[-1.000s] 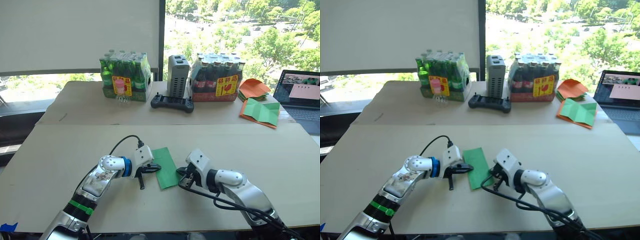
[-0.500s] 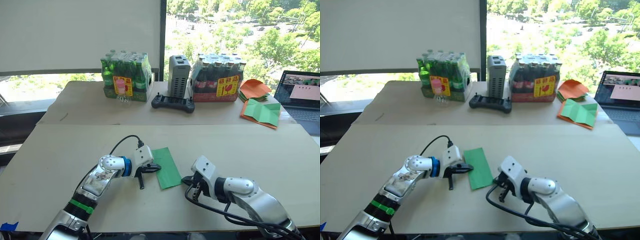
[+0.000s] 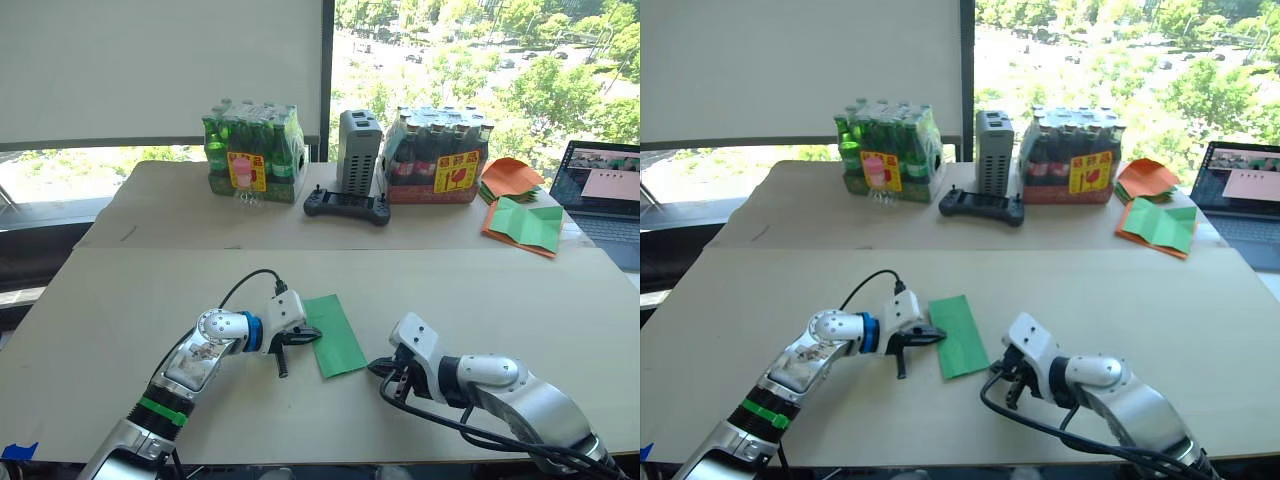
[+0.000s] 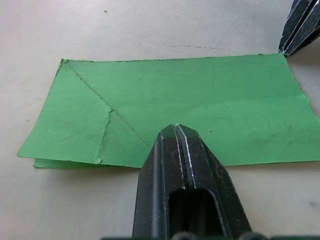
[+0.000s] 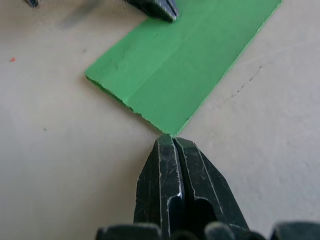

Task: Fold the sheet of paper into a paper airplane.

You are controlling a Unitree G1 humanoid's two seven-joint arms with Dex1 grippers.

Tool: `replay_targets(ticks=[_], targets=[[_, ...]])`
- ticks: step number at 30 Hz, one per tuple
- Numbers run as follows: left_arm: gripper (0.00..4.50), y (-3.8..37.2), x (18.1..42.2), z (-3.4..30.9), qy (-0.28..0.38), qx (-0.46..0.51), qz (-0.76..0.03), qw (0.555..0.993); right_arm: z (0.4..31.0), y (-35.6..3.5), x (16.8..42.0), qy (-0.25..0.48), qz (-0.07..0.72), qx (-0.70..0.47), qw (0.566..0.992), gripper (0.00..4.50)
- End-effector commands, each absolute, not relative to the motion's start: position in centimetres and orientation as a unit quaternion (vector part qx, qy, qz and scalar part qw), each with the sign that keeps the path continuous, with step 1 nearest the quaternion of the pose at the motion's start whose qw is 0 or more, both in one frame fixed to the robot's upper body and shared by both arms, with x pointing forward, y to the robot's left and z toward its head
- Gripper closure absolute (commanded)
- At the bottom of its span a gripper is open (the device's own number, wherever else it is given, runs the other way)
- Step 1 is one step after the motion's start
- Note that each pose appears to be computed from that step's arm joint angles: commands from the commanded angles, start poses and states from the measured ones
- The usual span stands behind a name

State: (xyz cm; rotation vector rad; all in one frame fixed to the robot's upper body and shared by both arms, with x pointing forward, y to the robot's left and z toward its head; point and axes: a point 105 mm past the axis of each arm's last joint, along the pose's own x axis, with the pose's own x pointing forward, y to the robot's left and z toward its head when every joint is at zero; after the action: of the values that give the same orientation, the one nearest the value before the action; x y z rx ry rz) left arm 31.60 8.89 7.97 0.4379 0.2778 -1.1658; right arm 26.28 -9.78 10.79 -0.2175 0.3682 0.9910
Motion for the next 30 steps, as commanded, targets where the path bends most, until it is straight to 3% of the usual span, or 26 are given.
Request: replay_targets(ticks=[1, 9, 20, 30], targets=[[4.50, 11.3, 31.9, 8.1, 0.151, 0.187, -0.504, 0.829, 15.5, -10.1, 27.5, 0.069, 0.476, -0.078, 0.873, 4.48], [4.50, 13.6, 31.0, 8.9, 0.154, 0.173, -0.472, 0.850, 14.8, -10.8, 28.3, 0.072, 0.463, -0.071, 0.880, 4.48], [4.50, 9.3, 30.9, 8.7, 0.138, 0.156, -0.514, 0.832, 15.4, -11.0, 27.8, 0.062, 0.480, -0.059, 0.873, 4.48], [4.50, 6.5, 31.9, 10.6, 0.102, 0.160, -0.549, 0.814, 15.9, -10.8, 27.7, 0.054, 0.478, -0.057, 0.875, 4.48]])
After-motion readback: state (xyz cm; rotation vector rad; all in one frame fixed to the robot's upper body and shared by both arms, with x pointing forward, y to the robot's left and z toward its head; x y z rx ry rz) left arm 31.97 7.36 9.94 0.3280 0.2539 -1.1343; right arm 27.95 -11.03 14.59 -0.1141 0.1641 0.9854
